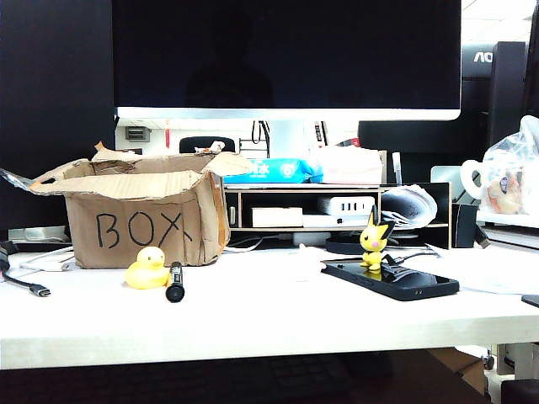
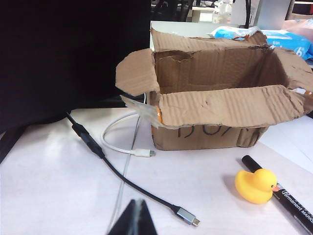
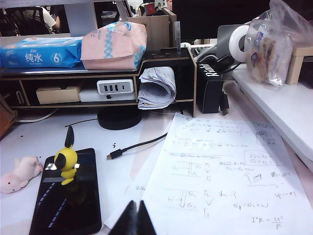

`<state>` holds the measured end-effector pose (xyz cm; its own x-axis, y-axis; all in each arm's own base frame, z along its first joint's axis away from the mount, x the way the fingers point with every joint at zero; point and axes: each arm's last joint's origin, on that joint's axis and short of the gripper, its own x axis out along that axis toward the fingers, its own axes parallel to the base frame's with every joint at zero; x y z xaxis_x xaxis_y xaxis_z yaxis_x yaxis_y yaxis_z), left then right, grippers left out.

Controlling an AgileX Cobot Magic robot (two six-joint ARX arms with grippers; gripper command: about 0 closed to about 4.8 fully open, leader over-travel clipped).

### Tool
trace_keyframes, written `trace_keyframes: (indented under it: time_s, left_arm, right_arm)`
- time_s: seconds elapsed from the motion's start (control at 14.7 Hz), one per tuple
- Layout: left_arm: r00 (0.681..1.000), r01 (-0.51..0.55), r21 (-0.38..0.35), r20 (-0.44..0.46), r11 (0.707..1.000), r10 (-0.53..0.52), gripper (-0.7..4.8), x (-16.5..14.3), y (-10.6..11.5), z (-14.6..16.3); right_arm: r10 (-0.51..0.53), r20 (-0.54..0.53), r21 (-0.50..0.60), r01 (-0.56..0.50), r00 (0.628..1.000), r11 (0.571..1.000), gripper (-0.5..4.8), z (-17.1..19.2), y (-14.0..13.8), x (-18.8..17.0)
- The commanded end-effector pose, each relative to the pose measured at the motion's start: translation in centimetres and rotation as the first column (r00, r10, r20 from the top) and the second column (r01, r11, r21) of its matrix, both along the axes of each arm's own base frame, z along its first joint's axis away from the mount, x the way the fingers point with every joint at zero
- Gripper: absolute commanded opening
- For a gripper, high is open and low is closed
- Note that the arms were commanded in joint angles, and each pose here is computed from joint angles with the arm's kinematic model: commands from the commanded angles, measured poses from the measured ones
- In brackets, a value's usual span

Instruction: Put the doll that is least similar in color compared to the others into the paper box.

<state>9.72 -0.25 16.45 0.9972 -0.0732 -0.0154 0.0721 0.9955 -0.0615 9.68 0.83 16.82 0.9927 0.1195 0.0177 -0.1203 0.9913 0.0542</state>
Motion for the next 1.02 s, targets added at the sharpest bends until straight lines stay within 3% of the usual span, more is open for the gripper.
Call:
trace_keyframes:
  time_s: [0.07, 0.41, 0.61, 0.75, 0.89, 0.96, 1.02]
  left_arm:
    - [1.0, 0.0, 0.0, 0.009, 1.0, 0.0, -0.05, 0.0, 0.0, 0.1]
    - [1.0, 0.014, 0.0, 0.007, 1.0, -0.014, -0.05, 0.0, -0.1, 0.1]
    - [0.991, 0.137, 0.0, 0.007, 0.991, -0.137, -0.05, -0.1, -1.3, 0.1]
    - [0.952, 0.307, 0.0, 0.007, 0.952, -0.307, -0.05, -0.5, -3.0, 0.1]
    - [0.913, 0.408, 0.0, 0.007, 0.913, -0.408, -0.05, -0.9, -3.9, 0.1]
    - [0.876, 0.483, 0.0, 0.006, 0.876, -0.483, -0.05, -1.3, -4.7, 0.1]
    - [0.864, 0.504, 0.0, -0.015, 0.864, -0.504, -0.05, -1.3, -4.9, -0.1]
  right_arm:
    - [-0.002, 0.019, -0.002, 0.002, 1.0, 1.0, 0.03, 0.2, 0.0, 0.0]
    - [-0.002, 0.019, -0.002, 0.002, 1.0, 1.0, 0.03, 0.2, 0.0, 0.0]
    - [-0.002, 0.019, -0.002, 0.002, 1.0, 1.0, 0.03, 0.2, 0.0, 0.0]
    - [-0.002, 0.019, -0.002, 0.002, 1.0, 1.0, 0.03, 0.2, 0.0, 0.0]
    - [-0.002, 0.019, -0.002, 0.002, 1.0, 1.0, 0.03, 0.2, 0.0, 0.0]
    - [-0.002, 0.019, -0.002, 0.002, 1.0, 1.0, 0.03, 0.2, 0.0, 0.0]
    - [-0.002, 0.019, -0.002, 0.002, 1.0, 1.0, 0.03, 0.2, 0.0, 0.0]
